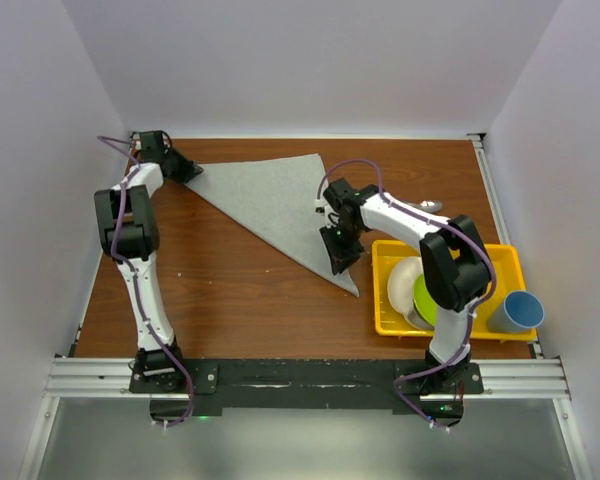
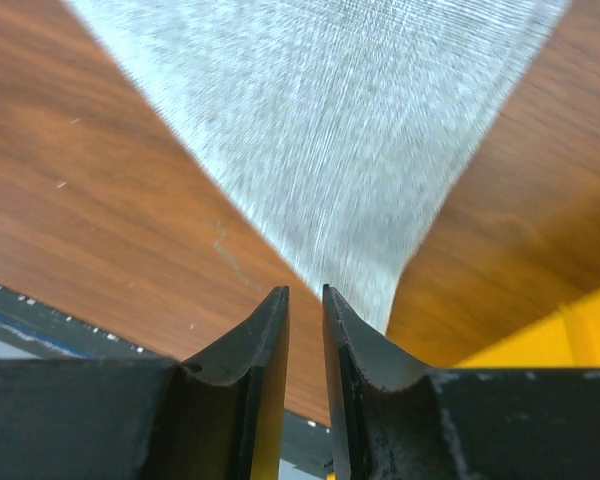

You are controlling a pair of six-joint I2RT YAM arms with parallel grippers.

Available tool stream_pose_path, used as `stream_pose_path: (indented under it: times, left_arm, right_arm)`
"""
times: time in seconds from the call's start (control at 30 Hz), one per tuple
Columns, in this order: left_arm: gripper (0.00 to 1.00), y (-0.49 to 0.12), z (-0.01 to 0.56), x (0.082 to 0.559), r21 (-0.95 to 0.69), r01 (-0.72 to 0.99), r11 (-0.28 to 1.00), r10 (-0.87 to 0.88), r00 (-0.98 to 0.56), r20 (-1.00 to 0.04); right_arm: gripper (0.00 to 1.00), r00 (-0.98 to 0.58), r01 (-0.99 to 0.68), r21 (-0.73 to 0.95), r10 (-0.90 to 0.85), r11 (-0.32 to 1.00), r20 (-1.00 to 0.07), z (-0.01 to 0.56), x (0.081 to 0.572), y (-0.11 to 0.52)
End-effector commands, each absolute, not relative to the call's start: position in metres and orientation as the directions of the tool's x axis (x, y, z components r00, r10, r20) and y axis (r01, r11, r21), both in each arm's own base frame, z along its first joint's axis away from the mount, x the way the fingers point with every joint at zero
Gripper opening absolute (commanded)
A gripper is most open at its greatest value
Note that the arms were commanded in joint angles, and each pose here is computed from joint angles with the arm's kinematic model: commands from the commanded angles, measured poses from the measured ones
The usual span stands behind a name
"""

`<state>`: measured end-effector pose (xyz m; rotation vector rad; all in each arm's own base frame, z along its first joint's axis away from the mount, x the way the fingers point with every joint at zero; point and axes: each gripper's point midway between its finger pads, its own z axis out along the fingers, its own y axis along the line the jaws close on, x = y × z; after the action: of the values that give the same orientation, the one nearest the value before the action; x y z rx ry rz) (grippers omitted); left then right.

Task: Fold the napkin, place the utensils inside, and roll it up
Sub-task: Fold the napkin

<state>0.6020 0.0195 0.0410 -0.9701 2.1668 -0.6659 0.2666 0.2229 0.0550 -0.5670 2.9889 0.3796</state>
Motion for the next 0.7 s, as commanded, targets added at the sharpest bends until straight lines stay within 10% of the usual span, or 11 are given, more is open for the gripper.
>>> stream_pose_path:
  times: [0.0, 0.67]
  left_arm:
    - [0.11, 0.012, 0.081, 0.601, -0.710, -0.371, 0.598, -0.774, -0.497, -0.393]
    - [0.09, 0.082, 0.055, 0.616, -0.704, -0.415, 0.576, -0.807, -0.429, -0.407]
  right_arm:
    - [0.23, -0.936, -0.351, 0.260, -0.346, 0.900, -0.066, 0.034, 0.254, 0.225]
    - [0.21, -0.946, -0.322, 0.254, -0.320, 0.912, -0.050, 0.044, 0.234, 0.214]
